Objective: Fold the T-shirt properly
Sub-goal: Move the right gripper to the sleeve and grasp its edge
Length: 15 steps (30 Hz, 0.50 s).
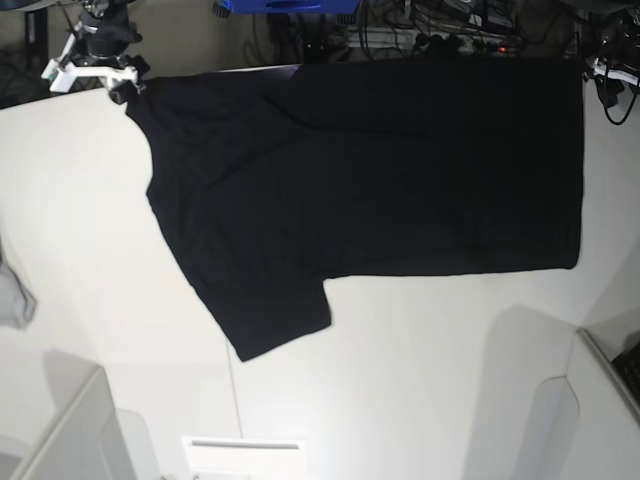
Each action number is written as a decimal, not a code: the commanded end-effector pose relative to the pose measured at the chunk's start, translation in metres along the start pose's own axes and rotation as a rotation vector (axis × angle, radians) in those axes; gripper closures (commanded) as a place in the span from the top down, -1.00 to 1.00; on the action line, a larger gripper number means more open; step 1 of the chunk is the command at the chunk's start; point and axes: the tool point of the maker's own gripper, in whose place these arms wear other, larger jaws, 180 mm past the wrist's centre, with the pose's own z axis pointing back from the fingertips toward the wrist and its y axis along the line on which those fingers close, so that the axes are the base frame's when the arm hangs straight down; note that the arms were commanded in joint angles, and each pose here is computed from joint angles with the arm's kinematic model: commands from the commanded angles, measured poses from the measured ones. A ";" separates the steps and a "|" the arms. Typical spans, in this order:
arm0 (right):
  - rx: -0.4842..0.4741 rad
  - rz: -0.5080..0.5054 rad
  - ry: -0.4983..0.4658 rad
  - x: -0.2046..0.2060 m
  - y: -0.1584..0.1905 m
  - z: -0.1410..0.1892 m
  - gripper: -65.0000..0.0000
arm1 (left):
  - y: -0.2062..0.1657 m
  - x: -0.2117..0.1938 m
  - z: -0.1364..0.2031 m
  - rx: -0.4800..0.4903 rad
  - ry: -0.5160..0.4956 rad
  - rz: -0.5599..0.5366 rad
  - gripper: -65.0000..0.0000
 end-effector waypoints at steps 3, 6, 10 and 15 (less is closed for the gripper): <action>0.048 0.028 -0.102 0.040 0.013 -0.008 -0.09 | -0.009 0.035 0.005 -0.015 -0.094 -0.055 0.19; 0.181 0.114 -0.131 0.064 0.049 -0.020 -0.10 | -0.016 0.051 0.003 -0.020 -0.137 -0.060 0.04; 0.270 0.132 -0.096 0.078 0.088 -0.034 -0.10 | -0.033 0.070 -0.006 -0.067 -0.161 -0.107 -0.87; 0.354 0.125 -0.050 0.093 0.131 -0.050 -0.09 | -0.058 0.075 -0.015 -0.134 -0.152 -0.166 -1.00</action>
